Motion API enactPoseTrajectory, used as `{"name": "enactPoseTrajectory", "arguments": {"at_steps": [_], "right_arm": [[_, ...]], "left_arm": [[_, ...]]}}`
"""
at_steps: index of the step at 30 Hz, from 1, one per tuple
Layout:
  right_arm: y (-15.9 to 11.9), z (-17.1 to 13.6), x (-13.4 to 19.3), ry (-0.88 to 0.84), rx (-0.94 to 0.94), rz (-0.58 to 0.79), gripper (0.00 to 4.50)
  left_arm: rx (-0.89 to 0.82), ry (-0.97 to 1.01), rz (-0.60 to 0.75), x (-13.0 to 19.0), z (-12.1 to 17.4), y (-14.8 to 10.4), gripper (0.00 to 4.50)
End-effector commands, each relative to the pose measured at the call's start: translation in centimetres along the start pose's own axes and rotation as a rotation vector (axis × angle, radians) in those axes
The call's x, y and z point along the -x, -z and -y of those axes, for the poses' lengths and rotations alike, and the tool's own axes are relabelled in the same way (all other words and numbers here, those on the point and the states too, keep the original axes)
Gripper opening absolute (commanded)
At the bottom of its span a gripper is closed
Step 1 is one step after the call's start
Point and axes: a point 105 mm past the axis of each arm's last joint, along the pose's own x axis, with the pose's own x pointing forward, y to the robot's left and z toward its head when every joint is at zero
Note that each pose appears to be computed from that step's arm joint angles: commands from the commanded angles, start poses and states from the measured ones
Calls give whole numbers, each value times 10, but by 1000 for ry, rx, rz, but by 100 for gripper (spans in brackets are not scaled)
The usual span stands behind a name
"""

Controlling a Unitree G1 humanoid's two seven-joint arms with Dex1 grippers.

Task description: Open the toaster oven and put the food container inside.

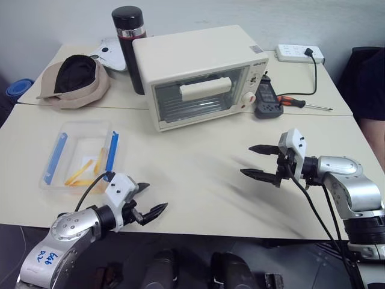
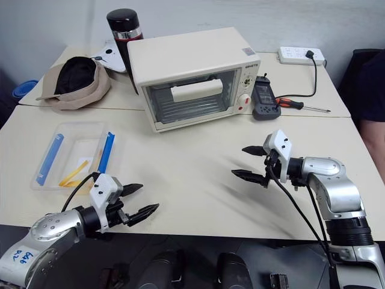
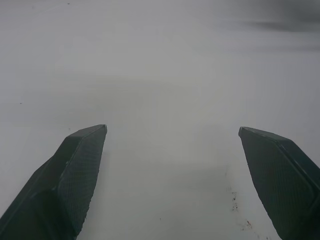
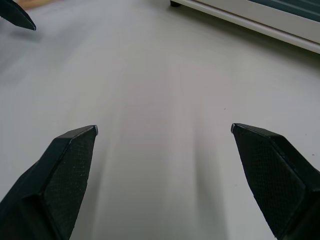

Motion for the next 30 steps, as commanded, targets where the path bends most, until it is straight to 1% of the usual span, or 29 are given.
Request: {"name": "enactPoseTrajectory", "arguments": {"at_steps": [1, 6, 9, 11, 12, 14, 16, 18, 23, 25, 28, 30], "right_arm": [[-8, 3, 9, 20, 42, 12, 448], [-5, 2, 8, 13, 29, 1, 448], [1, 4, 6, 18, -4, -24, 448], [-3, 3, 5, 4, -4, -11, 448], [-9, 3, 4, 0, -12, 16, 448], [-35, 9, -1, -5, -57, 132, 448], [-51, 16, -6, -7, -76, 186, 448], [-64, 26, -15, -15, -83, 216, 448], [-96, 46, -38, -25, -98, 294, 448], [-104, 51, -50, -27, -86, 301, 448], [-111, 54, -63, -44, -67, 302, 448], [-114, 56, -69, -55, -60, 303, 448]], "left_arm": [[-3, 11, 19, -1, 1, -4, 450], [18, 4, 47, -2, 0, -9, 450], [46, 42, 65, -1, 4, -12, 450], [28, 62, 75, 1, 5, -16, 450], [6, 74, 79, 1, 6, -20, 450], [-20, 145, 127, 8, 11, -38, 450], [-19, 224, 196, 19, 17, -62, 450], [-41, 238, 230, 30, 12, -83, 450], [-101, 216, 272, 49, -7, -123, 450], [-131, 209, 288, 56, -11, -138, 450], [-180, 193, 286, 61, -14, -151, 450], [-203, 182, 281, 62, -14, -155, 450]]}}
